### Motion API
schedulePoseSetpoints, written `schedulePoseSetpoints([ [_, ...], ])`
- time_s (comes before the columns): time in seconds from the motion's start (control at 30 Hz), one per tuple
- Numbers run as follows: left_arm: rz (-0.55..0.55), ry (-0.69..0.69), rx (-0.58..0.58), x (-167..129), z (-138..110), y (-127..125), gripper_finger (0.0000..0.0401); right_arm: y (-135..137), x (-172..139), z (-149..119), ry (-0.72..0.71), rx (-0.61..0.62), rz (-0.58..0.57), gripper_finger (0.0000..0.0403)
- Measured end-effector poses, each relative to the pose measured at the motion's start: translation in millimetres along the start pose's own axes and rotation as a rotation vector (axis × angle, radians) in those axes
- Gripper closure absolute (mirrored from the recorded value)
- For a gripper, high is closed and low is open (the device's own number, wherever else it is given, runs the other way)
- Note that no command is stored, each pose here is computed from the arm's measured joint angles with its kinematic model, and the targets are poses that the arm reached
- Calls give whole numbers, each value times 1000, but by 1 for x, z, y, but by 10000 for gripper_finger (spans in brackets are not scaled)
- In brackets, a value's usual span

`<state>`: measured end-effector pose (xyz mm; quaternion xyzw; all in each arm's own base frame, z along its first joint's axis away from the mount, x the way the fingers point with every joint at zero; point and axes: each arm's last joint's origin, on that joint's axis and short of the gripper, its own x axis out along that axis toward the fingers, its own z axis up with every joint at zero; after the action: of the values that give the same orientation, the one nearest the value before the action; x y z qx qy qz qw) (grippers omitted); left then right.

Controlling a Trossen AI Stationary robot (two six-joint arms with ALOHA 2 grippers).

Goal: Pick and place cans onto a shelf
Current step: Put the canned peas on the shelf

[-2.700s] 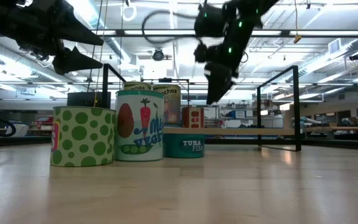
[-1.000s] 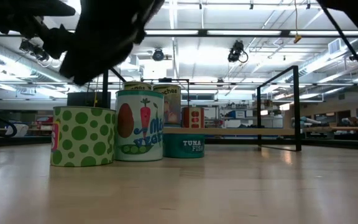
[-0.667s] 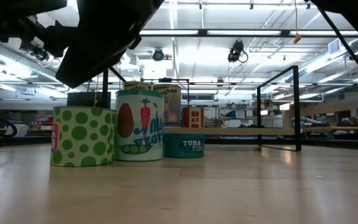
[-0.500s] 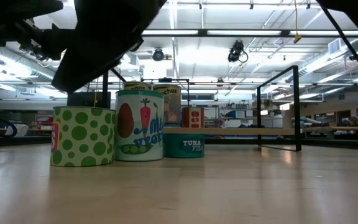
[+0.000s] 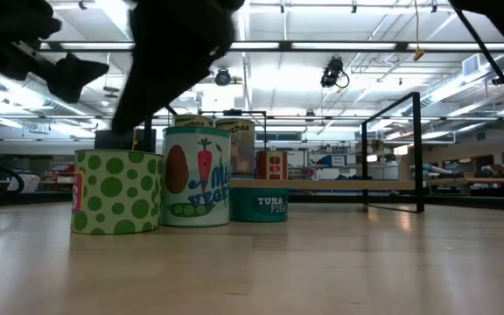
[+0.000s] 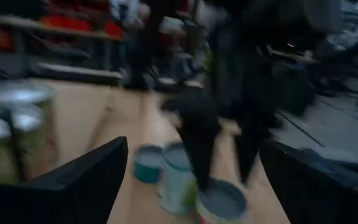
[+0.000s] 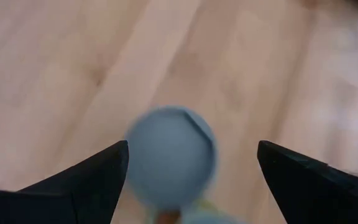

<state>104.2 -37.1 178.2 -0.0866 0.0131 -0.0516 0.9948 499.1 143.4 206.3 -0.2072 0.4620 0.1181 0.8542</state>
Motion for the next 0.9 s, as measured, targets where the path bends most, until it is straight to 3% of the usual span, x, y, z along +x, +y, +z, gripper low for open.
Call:
schedulePoseSetpoints([
  [0.17,-20,46,-6,8,-5,-3,31,12,-49,4,83,-42,-187,39],
  [0.27,-19,16,4,13,-2,-5,31,15,-80,3,111,-1,-225,39],
  [0.43,53,30,-91,20,-6,-4,31,16,-124,-11,150,96,-304,39],
  [0.63,-40,100,-151,28,-15,-13,31,23,-135,-48,132,158,-357,39],
  [0.9,-58,261,-71,50,-20,-43,31,29,-145,-101,0,262,-381,39],
])
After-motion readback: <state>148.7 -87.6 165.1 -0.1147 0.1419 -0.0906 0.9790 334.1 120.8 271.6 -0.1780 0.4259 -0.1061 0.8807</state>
